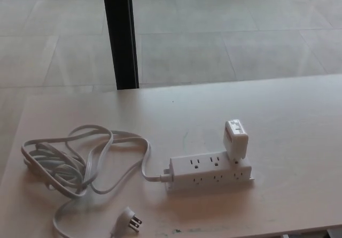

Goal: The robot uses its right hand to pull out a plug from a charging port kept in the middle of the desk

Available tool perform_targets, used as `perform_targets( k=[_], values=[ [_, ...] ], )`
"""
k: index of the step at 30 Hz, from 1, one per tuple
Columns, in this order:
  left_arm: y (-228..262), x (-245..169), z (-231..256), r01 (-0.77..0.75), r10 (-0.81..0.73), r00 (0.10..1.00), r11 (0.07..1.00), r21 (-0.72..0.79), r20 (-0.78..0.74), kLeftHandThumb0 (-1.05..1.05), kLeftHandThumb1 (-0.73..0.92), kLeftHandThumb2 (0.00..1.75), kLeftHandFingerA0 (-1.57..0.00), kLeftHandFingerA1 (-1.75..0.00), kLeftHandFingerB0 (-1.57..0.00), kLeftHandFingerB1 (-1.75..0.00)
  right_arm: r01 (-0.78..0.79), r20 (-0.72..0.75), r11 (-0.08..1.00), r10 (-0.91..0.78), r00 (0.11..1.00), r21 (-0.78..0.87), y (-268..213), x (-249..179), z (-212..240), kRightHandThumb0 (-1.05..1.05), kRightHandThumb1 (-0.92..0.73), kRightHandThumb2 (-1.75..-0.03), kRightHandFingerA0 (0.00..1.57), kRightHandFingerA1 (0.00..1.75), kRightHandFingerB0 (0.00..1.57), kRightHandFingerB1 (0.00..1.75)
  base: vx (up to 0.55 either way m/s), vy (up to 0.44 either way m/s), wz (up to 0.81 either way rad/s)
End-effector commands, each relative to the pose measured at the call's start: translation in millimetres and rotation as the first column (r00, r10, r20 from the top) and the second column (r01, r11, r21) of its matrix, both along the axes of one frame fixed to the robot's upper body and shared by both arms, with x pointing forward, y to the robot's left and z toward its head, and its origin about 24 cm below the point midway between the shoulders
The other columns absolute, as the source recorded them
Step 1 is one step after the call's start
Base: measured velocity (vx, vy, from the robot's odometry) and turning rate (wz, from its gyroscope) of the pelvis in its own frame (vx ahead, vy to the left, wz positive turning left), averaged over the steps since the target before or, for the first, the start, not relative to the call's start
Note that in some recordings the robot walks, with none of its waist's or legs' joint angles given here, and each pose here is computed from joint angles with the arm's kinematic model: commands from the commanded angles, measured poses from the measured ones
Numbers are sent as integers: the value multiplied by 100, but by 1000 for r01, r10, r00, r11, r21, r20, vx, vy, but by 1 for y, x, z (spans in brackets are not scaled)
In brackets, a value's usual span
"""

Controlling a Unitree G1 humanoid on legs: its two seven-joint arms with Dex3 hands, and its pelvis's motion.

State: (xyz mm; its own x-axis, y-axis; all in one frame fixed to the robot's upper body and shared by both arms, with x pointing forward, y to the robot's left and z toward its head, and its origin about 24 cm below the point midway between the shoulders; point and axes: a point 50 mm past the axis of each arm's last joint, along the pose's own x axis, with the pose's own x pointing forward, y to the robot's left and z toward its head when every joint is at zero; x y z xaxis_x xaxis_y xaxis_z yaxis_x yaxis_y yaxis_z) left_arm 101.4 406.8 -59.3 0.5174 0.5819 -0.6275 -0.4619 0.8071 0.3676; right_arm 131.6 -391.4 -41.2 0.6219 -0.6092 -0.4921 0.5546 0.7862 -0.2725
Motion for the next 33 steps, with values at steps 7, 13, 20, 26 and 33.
perform_targets(
  k=[7,13,20,26,33],
  values=[
    [26,-4,21,-138,149,975,988,-74,167,-98,37,91,-85,-71,-67,-63,72,527,997,-44,849,-34,-37,74,136,-66,-41,-62,121,84,58,43,0,0,0],
    [26,-4,19,-150,166,972,983,-108,165,-92,41,95,-83,-74,-64,-65,-102,595,961,240,767,-256,-1,128,221,-67,-57,-58,83,85,45,37,0,0,0],
    [26,-5,18,-156,173,971,981,-116,164,-93,61,59,-86,-68,-70,-60,-261,529,844,504,682,-468,50,178,257,-67,-56,-58,90,95,49,36,0,0,0],
    [26,-5,18,-169,190,968,977,-133,166,-92,44,97,-84,-73,-63,-65,-390,450,741,653,609,-546,90,204,268,-66,-57,-58,96,96,46,35,0,0,0],
    [28,-3,20,-163,180,971,980,-114,160,-95,63,60,-87,-68,-70,-60,-536,226,588,773,593,-606,121,222,261,-72,-56,-60,89,135,44,34,0,0,0]
  ],
)
